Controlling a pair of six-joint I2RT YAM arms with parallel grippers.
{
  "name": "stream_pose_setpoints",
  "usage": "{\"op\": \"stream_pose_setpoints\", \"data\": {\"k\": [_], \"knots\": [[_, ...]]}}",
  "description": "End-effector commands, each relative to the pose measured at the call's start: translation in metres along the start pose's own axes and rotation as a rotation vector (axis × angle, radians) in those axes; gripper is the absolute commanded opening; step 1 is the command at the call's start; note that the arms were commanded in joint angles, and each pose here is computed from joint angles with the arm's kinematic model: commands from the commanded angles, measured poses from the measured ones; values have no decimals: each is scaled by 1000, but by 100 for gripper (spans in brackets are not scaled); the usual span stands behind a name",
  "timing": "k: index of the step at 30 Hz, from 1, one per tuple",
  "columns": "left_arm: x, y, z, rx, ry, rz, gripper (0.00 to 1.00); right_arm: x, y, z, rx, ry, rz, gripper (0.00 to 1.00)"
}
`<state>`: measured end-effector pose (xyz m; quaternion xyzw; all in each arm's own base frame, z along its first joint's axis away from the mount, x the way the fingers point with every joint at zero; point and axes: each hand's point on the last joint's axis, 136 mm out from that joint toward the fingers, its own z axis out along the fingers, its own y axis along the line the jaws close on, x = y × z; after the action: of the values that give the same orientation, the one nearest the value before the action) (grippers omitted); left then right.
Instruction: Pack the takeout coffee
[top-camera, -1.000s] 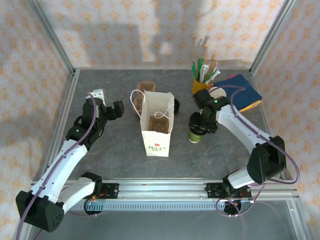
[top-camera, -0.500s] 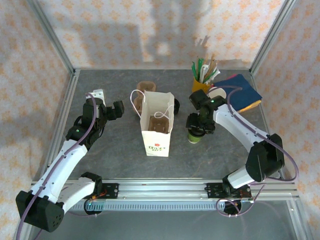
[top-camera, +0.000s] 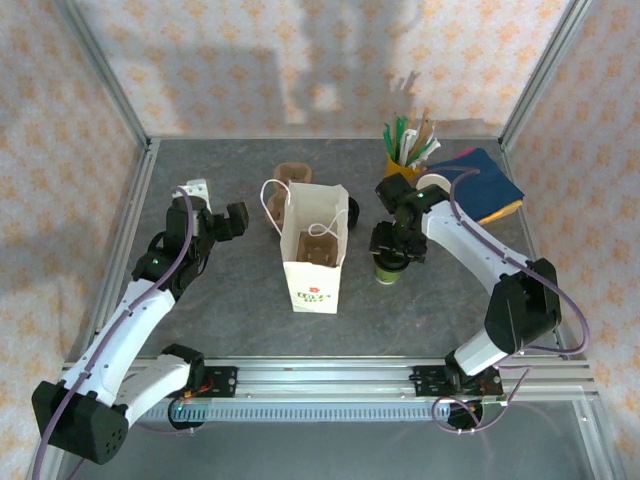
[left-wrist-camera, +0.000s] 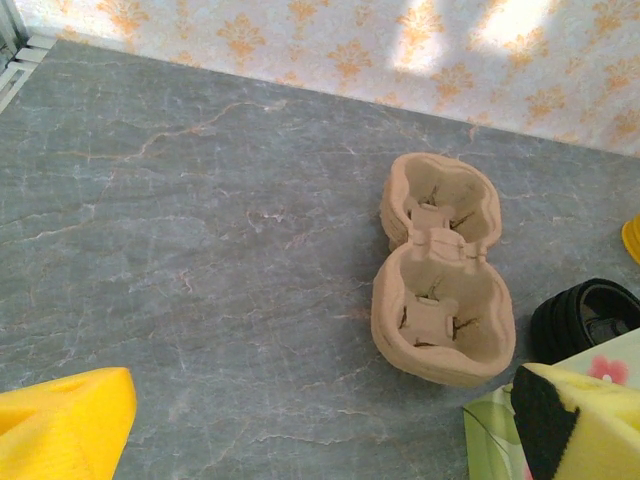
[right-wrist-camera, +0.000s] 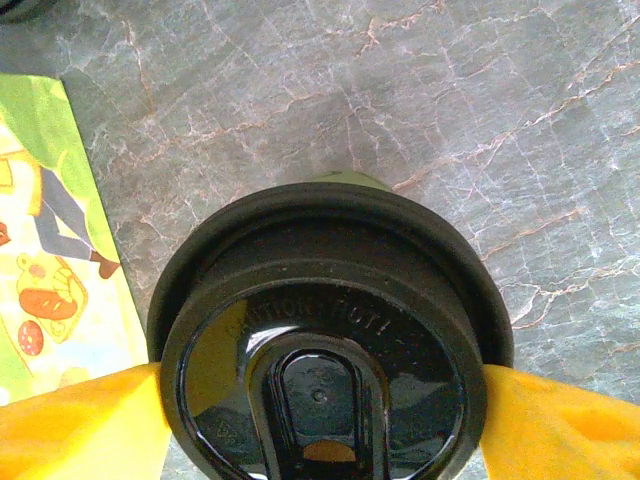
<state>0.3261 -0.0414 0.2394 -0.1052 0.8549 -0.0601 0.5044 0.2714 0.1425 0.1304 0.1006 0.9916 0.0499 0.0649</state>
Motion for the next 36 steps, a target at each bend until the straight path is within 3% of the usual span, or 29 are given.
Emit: {"op": "stream_pose_setpoints", "data": {"k": [1,8,18,29,36], "knots": [[-5,3,-1,-5,-31,2,98,6,-6,1,31,42,-30,77],[-6,3,-1,-4,-31,2,98,8,-9,6,54,74,-59,80],[-4,3,0,-4,-27,2,98,10,-5,14,39,134,-88,76],[-4,3,0,-6,-24,3,98,17,-7,27,114,157,-121,74],[-4,3,1,-7,-23,3,98,20,-10,36,125,170,-120,77]]}}
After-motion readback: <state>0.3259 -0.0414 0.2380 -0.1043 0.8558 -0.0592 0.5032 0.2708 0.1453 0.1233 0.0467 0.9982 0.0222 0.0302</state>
